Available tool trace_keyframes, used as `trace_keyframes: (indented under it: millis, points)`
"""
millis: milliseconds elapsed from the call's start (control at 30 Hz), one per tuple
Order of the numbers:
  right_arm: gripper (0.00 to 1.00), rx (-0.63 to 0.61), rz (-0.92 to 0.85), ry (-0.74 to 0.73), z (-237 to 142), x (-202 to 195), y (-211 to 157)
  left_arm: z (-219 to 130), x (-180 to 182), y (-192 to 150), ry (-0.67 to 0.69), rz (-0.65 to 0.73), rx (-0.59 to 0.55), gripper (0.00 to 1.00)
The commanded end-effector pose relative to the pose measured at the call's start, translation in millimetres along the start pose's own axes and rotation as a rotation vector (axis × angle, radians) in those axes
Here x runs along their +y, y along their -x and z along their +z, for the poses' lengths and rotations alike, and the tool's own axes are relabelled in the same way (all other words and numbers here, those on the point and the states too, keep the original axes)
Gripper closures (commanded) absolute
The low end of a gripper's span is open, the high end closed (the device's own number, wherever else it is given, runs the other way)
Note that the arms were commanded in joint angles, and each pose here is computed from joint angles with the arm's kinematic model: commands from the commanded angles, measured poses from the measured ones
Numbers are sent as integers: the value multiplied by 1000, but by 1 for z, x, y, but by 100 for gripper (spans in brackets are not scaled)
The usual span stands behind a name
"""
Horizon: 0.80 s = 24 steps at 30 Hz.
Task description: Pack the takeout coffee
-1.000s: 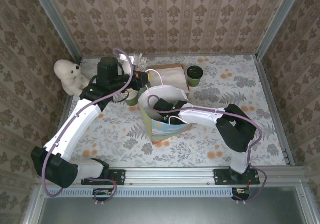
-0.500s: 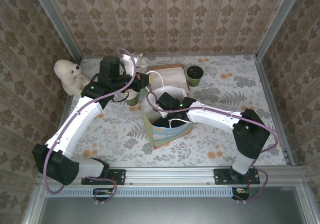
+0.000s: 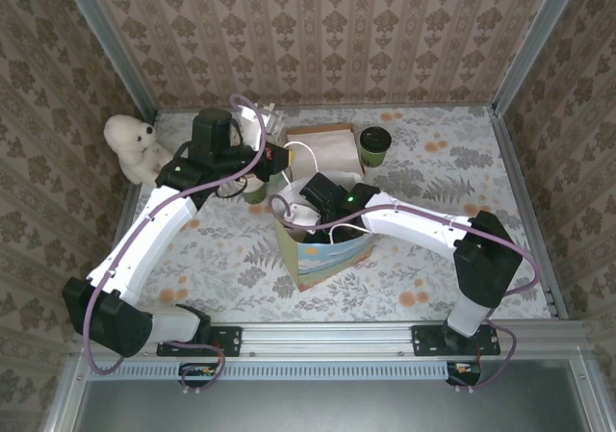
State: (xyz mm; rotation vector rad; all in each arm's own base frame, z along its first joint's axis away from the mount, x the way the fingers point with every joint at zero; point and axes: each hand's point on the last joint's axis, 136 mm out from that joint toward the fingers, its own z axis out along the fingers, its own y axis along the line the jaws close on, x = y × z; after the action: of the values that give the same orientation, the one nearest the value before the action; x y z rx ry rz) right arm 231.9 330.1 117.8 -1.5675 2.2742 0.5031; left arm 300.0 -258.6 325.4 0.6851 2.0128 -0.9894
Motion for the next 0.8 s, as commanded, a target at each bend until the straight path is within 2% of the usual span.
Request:
trace_keyframes:
  millis: [0,33,167,300,433,533,767]
  points:
    - [36,-12,-132,19,-24,2,1,-5,-9,13,-35,67,-25,100]
    - [39,0,-143,16,-25,2,-1,-5,-10,12,-44,73,-25,100]
    - [68,69,-191,5,-25,-1,-15,-4,-19,12,-100,92,-18,100]
    - [85,122,-242,21,-23,0,-28,-5,-25,12,-134,111,-12,100]
    - [95,244,-290,49,-16,-4,-48,-8,-29,11,-147,143,-19,100]
    - [98,268,-332,60,-8,-6,-53,-10,-32,13,-158,149,-25,100]
    - [97,331,-393,51,9,-16,-64,-15,-41,18,-193,151,-41,100]
